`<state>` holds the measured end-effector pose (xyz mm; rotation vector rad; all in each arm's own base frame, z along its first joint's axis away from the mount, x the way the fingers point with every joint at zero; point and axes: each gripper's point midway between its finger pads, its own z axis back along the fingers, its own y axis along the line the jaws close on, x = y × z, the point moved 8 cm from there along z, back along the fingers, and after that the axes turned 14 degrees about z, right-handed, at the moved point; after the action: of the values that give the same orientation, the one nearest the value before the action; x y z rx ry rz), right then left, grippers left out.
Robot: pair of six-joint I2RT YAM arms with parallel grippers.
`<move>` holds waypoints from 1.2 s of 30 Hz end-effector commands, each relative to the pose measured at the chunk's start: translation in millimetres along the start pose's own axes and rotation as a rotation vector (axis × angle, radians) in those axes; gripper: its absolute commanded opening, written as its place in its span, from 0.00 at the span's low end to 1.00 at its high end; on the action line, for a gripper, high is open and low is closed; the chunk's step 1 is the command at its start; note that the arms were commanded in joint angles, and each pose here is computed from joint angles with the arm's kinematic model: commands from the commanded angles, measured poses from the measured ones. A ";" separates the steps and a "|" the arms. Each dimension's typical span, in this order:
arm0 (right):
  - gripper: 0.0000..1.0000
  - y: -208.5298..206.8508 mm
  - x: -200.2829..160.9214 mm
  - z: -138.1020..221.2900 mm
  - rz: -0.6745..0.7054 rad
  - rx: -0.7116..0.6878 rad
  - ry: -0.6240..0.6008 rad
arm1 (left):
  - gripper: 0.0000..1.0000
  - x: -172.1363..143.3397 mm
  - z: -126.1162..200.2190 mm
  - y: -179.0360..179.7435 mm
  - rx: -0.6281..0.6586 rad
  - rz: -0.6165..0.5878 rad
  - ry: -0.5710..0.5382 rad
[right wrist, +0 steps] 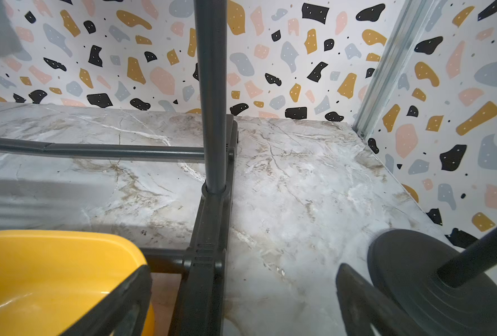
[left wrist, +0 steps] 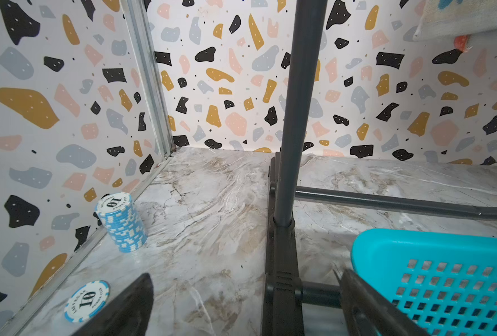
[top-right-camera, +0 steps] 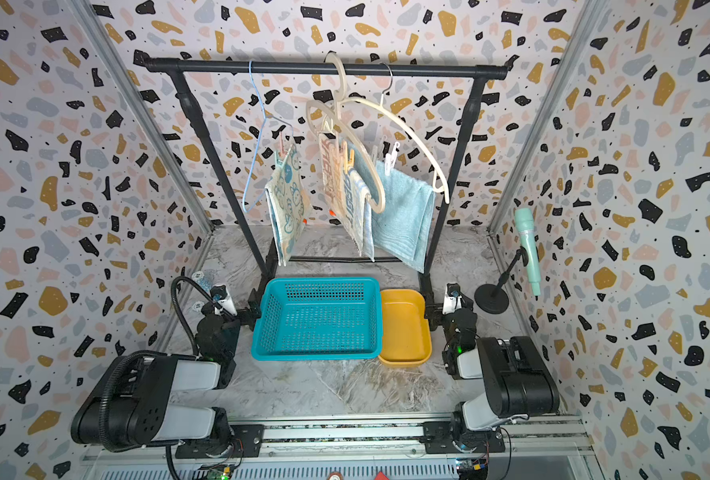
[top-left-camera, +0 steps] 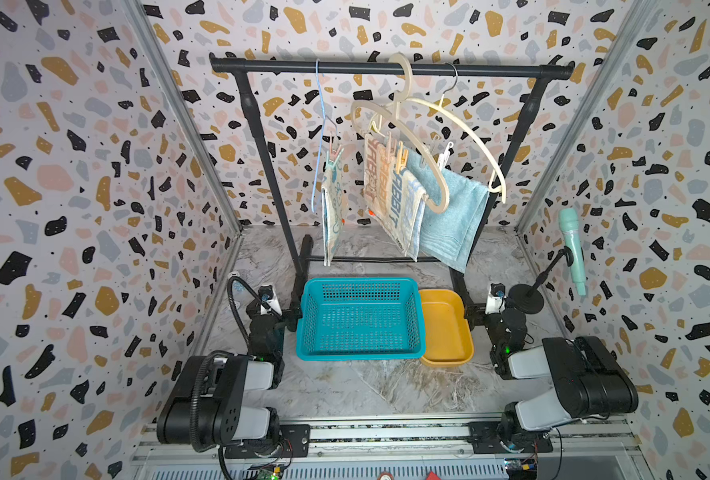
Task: Remove the clothespins securing towels to the hanger
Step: Pick up the hanger from the clothesline.
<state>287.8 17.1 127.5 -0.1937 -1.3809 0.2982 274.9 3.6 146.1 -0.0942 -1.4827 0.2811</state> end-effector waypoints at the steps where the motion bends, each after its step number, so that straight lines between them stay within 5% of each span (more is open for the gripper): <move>1: 0.99 -1.2 7.4 -2.1 0.007 -0.012 -0.020 | 0.99 -3.5 -0.2 0.7 0.015 -0.031 0.019; 28: 0.99 -1.5 6.6 -3.5 0.002 -0.003 -0.014 | 0.99 -3.7 -0.2 0.6 0.014 -0.029 0.021; 32: 0.89 -2.6 12.9 -3.5 0.005 -0.003 -0.022 | 0.98 13.3 -5.2 2.8 0.084 0.009 -0.010; 36: 0.79 -5.9 42.0 -16.3 0.011 0.042 0.062 | 0.82 35.6 -9.9 -4.3 0.120 0.014 0.040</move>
<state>298.5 20.2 139.1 -0.1899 -1.3329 0.3132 287.4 7.7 168.3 -0.0451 -1.4489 0.3310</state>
